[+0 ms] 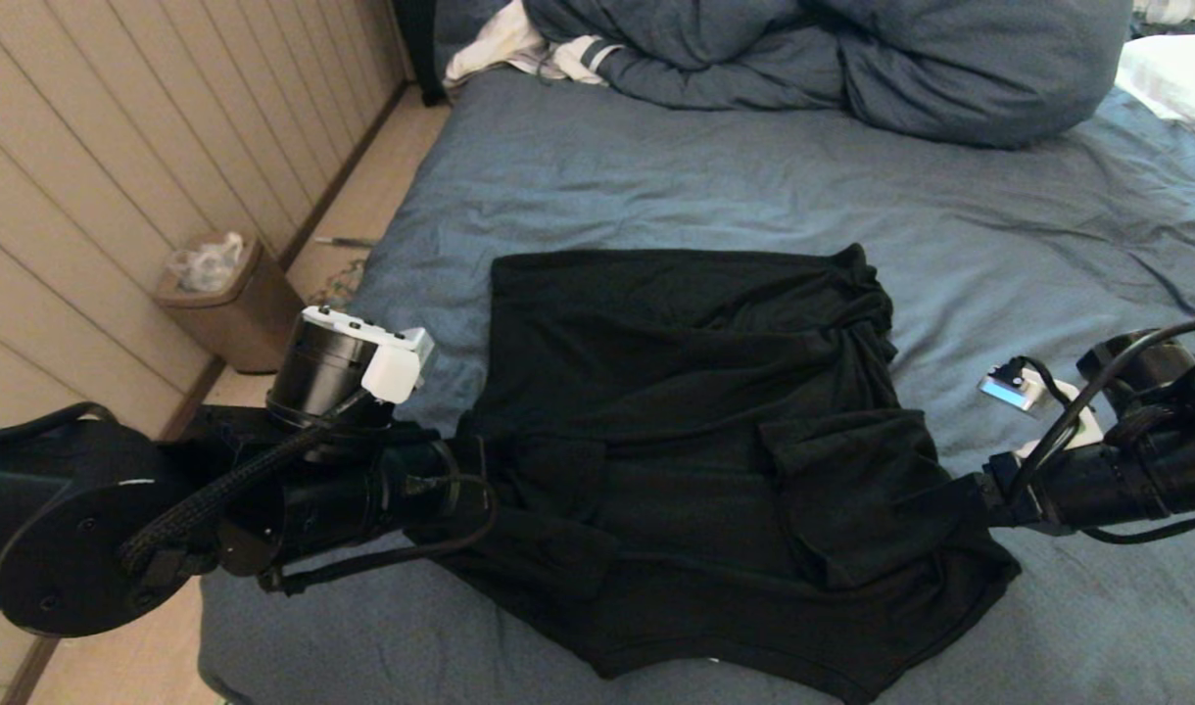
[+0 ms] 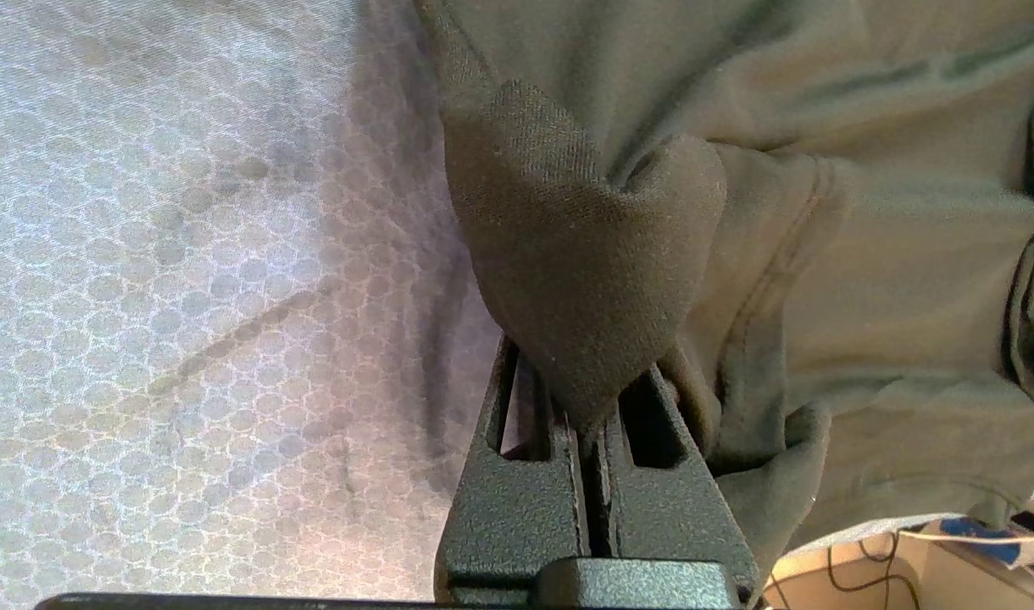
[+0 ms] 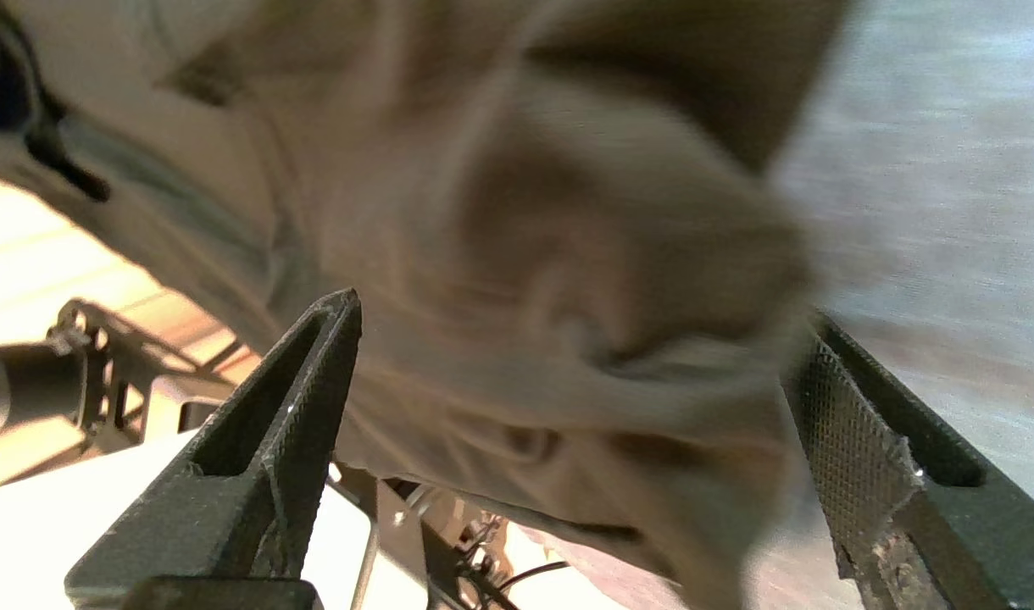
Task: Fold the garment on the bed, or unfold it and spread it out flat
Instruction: Fold the black T-shirt
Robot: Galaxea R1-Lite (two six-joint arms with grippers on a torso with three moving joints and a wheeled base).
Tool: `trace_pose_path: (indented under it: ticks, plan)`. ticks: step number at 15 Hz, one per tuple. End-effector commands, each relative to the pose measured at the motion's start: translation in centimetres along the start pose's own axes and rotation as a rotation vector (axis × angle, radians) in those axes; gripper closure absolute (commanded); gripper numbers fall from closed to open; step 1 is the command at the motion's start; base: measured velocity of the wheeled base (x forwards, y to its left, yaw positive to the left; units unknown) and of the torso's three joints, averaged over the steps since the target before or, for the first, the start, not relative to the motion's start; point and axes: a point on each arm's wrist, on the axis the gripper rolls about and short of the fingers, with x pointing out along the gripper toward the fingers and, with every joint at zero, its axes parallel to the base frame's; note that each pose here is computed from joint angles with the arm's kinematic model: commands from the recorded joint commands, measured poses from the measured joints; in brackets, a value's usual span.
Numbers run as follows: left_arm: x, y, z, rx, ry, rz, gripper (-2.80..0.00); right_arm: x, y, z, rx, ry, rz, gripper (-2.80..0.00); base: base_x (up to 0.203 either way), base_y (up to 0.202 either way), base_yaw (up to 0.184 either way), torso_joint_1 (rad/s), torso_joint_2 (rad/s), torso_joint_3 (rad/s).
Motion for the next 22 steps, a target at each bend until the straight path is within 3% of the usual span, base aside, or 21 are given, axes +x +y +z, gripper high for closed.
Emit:
trace_pose_path:
  ticks: [1,8,13,18,22]
  plan:
    - [0.1,0.0,-0.1,-0.005,0.004,0.003,0.00,0.3,0.0,-0.2,0.003,0.011,0.010,0.00,0.000,0.000,0.000,0.000,0.00,0.000]
    - [0.1,-0.8,-0.9,-0.006,0.030,-0.017,0.00,0.4,0.1,-1.5,0.033,0.042,0.016,0.00,0.000,0.000,0.000,0.000,0.00,0.000]
    - [-1.0,-1.8,-2.3,-0.027,0.059,-0.050,0.00,-1.1,1.9,-3.5,0.020,0.027,0.007,0.00,0.000,0.000,0.000,0.000,0.00,0.000]
    - [-5.1,-1.9,-3.4,-0.020,0.081,-0.082,0.00,-4.0,5.2,-6.7,0.016,0.027,0.002,0.00,0.000,0.000,0.000,0.000,0.00,0.000]
    - [-8.4,-1.9,-4.6,0.029,0.162,-0.100,0.00,-6.8,8.5,-9.7,0.013,0.042,-0.016,0.00,0.000,0.000,0.000,0.000,0.00,0.000]
